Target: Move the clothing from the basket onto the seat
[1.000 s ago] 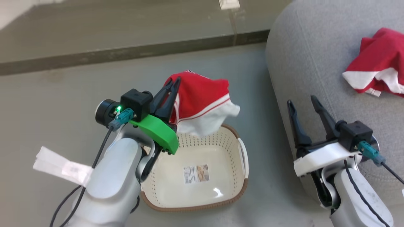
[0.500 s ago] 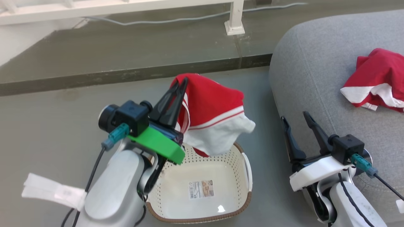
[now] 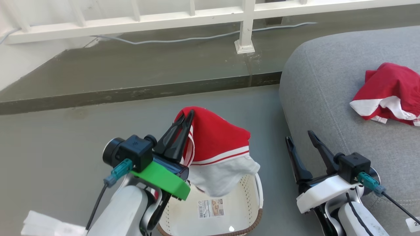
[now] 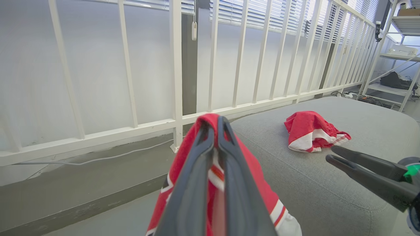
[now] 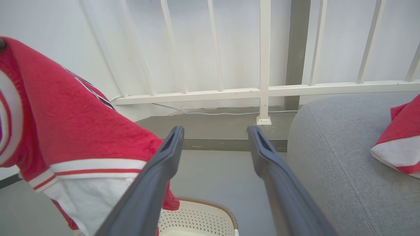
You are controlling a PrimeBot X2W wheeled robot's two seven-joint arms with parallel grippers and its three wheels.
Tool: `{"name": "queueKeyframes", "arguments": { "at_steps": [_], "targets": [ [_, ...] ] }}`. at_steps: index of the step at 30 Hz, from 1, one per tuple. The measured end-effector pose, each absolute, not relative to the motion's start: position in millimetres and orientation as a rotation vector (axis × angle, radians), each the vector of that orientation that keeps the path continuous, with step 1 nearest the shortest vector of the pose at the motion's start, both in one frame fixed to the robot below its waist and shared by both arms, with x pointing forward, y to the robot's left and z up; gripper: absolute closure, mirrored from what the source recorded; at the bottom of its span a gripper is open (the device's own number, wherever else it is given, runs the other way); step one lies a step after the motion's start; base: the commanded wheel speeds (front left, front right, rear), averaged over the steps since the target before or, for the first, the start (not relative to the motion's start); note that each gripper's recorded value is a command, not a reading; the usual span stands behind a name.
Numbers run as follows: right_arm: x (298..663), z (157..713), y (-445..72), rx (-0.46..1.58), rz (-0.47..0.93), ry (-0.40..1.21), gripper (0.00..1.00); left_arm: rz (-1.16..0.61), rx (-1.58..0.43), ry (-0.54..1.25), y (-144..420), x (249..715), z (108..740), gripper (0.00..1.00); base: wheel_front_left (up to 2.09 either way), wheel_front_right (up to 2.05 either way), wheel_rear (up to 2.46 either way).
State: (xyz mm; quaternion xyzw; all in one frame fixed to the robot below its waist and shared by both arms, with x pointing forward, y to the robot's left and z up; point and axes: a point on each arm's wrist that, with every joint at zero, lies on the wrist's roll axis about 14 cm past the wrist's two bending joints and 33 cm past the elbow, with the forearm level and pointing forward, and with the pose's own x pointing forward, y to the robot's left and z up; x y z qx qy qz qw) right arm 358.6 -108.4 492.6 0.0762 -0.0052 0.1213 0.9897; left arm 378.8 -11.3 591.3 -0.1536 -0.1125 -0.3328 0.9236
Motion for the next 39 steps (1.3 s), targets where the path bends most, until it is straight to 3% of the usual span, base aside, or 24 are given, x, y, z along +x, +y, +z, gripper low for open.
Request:
{"name": "queueKeyframes", "arguments": {
  "at_steps": [39],
  "targets": [
    [353,509,-100,0.163,0.270,-0.045,0.00,-0.686,-0.326,-0.294,-4,355,616,1.00,0.00,0.00,0.00]
  ]
}}
